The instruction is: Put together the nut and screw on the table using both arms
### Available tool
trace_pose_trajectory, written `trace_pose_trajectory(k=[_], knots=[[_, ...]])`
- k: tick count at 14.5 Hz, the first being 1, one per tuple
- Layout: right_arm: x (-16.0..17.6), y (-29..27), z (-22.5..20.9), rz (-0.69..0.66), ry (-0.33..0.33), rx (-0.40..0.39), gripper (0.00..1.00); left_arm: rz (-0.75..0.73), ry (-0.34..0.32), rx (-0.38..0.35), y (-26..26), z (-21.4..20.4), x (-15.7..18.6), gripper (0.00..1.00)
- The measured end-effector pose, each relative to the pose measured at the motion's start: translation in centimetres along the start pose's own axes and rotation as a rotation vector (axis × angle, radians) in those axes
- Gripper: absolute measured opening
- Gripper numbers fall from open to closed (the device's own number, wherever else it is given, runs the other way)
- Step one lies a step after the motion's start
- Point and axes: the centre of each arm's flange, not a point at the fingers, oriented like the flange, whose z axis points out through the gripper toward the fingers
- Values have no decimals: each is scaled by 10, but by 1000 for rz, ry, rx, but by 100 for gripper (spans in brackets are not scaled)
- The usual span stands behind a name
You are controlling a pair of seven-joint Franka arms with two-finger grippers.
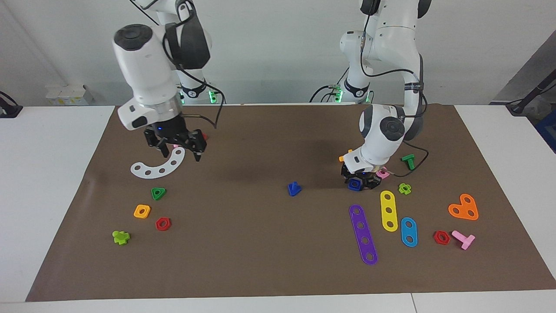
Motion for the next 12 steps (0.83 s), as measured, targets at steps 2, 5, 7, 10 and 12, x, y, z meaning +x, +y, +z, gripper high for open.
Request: trace_pose_trajectory(k=[2,5,7,10,12], knots=[[-7,49,-12,-31,-71,-12,100,-1,0,0,0,0,0,46],[-19,95,-16,-49,-167,-16,100,-105,4,-4,2,-6,5,46],[-22,127,-11,-46,-200,-11,100,-237,-8,-18,11,-27,20,46],[-27,163,-14,-56,-197,2,100,-427,3,-37,62,-62,59,46],[-28,167,-28,-64,-167,3,100,-496,18,-62,112,-70,79,46]])
